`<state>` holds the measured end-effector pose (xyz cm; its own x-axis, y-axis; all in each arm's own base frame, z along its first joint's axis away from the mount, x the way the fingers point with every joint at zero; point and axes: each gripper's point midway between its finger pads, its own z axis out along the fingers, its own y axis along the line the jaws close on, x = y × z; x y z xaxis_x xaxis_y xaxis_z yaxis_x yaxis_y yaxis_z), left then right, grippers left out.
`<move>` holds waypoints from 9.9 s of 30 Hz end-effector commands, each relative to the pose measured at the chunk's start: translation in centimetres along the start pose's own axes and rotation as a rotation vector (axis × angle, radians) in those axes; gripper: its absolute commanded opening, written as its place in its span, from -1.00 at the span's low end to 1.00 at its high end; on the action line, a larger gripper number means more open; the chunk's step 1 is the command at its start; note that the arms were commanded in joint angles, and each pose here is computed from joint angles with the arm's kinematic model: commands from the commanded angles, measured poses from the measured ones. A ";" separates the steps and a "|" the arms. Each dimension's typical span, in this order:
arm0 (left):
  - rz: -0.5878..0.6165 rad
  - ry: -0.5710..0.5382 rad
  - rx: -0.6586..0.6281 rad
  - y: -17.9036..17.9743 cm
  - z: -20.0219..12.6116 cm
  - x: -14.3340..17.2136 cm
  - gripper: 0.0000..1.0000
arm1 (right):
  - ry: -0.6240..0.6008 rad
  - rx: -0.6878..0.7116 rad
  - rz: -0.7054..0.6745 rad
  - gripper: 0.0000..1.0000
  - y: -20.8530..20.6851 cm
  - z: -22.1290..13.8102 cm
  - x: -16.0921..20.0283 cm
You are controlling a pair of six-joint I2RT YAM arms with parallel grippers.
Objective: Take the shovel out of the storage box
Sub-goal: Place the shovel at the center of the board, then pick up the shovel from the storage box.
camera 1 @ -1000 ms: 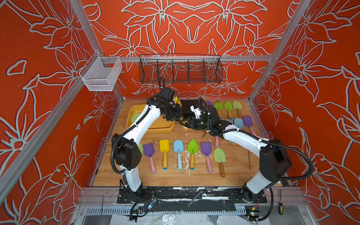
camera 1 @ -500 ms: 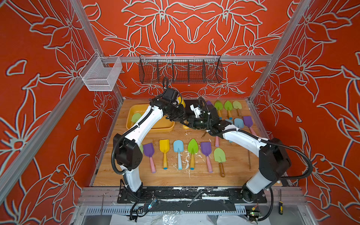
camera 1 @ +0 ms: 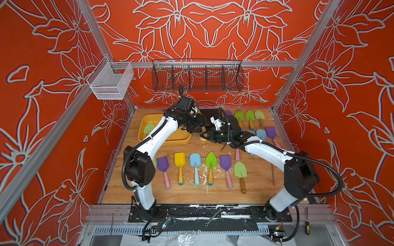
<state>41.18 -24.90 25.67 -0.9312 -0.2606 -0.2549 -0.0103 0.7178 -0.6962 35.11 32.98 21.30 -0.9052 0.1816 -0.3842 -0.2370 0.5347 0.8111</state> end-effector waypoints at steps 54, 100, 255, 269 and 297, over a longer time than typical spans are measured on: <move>0.093 -0.306 0.324 1.2 -2.3 -8.1 -0.88 | -0.070 -0.253 0.124 -1.00 5.8 -4.1 -1.6; 0.117 -0.200 -0.045 0.8 -0.9 -4.3 -1.00 | 0.205 0.474 -0.327 -0.88 -1.5 -2.4 0.1; 0.055 0.089 -0.808 37.6 -8.6 -10.9 -0.92 | -0.058 0.482 -0.277 0.52 -5.2 -17.3 -1.1; 0.087 -0.030 -0.783 31.2 -14.7 -7.7 -1.00 | -0.025 0.494 -0.410 0.56 -5.4 -16.7 -2.3; 0.175 0.049 -0.941 37.7 -20.9 9.1 -1.00 | -0.066 0.430 -0.479 0.59 -7.9 -16.2 -6.4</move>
<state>24.83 12.58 11.81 -0.9471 -0.1610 -0.2778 -0.2005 0.9723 0.1201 36.73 13.78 24.03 -0.7303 -0.0895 -0.6773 -0.3908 0.8678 0.3068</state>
